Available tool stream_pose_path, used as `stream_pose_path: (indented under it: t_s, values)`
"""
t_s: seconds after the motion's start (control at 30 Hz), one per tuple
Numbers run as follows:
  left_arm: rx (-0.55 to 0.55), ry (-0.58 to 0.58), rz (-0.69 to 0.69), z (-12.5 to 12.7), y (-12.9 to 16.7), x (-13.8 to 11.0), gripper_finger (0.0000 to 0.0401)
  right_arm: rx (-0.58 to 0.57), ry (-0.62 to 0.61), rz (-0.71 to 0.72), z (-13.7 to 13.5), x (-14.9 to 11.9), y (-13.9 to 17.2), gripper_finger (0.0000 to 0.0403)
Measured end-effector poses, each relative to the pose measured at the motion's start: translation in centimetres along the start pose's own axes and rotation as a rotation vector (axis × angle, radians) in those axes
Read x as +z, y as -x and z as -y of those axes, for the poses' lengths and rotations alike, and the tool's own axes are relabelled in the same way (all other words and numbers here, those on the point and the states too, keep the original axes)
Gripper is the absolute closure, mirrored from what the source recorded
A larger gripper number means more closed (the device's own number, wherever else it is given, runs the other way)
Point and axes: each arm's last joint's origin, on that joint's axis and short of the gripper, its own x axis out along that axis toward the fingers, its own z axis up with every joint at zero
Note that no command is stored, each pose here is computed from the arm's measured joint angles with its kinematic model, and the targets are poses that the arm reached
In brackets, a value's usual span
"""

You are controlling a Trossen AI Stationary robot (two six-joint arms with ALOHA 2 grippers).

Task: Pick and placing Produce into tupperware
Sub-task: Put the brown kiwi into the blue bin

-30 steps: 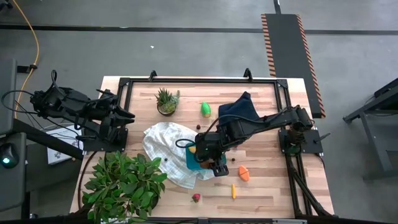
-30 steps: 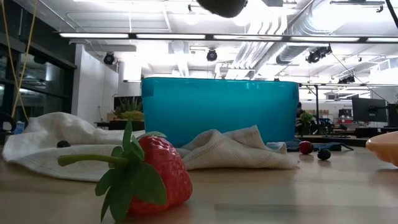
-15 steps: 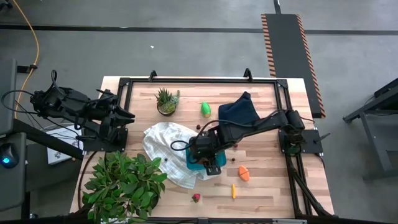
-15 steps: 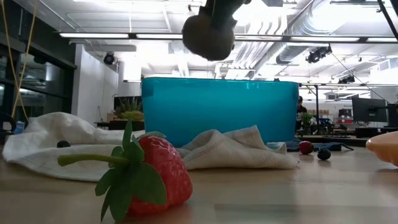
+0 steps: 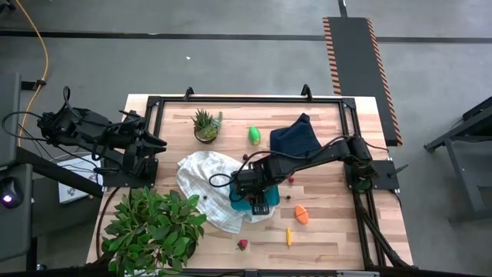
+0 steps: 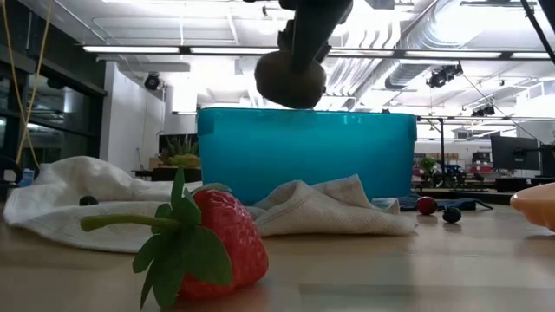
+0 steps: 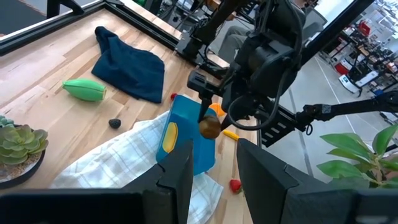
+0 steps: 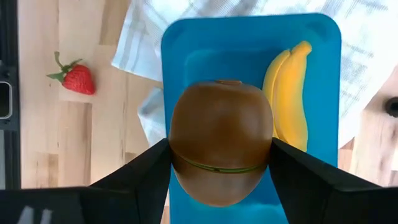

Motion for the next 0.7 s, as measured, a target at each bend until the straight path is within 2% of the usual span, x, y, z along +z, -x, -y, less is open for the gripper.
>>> stream_pose_path:
  t_s: [0.7]
  values:
    - [0.000,0.000,0.000,0.00,0.00,0.00,0.0290,-0.013,-0.112,-0.019,0.29,-0.14,-0.08,0.0174]
